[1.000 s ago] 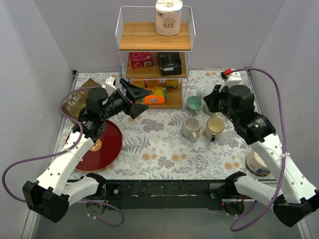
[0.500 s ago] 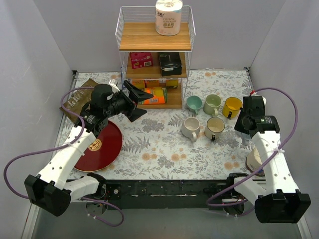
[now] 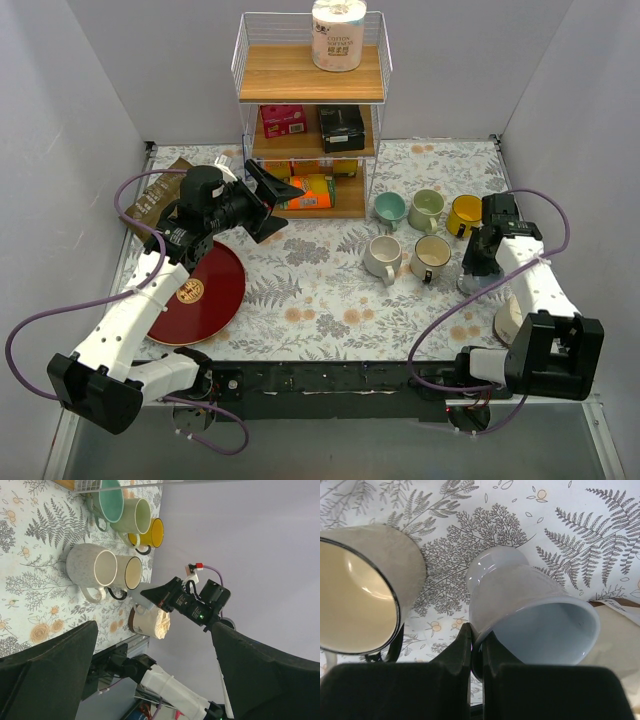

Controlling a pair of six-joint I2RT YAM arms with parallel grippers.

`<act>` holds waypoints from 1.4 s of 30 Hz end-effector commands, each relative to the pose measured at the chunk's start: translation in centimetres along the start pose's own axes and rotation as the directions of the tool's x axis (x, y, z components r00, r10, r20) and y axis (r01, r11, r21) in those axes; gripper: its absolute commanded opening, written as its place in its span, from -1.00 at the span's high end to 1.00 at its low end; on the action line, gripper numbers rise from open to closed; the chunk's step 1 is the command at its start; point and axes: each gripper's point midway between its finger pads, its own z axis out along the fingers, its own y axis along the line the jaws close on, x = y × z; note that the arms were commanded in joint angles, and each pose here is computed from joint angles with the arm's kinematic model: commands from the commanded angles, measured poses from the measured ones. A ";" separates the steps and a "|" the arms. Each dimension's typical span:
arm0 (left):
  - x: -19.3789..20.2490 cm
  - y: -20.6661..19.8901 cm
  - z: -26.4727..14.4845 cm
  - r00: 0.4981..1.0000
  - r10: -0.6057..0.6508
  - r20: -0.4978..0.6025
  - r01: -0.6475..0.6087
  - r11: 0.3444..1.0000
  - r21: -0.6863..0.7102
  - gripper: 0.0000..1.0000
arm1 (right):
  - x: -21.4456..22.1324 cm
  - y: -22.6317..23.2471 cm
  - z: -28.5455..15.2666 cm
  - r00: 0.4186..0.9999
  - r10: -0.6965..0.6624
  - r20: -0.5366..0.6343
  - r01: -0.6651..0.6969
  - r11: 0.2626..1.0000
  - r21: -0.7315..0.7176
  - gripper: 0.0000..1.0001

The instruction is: Turn the mug right side up

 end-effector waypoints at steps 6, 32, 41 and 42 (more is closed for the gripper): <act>-0.8 -1.1 -1.5 0.998 0.028 0.051 -0.029 0.999 0.016 -0.96 | -3.3 -0.8 1.5 0.998 -0.032 0.053 0.027 0.996 0.083 0.95; -1.1 -0.3 -1.3 0.998 0.017 0.066 -0.016 1.000 -0.012 -0.96 | -7.1 1.5 1.8 0.991 0.008 0.135 -0.011 1.000 0.028 0.53; -1.1 -0.2 -1.5 0.997 0.013 0.074 -0.012 1.000 -0.017 -0.96 | -8.5 1.7 1.5 0.985 0.042 0.170 -0.048 0.998 0.028 0.46; -1.1 -0.2 -1.5 0.997 0.013 0.074 -0.011 1.000 -0.018 -0.96 | -8.5 1.7 1.4 0.985 0.042 0.169 -0.048 0.998 0.028 0.39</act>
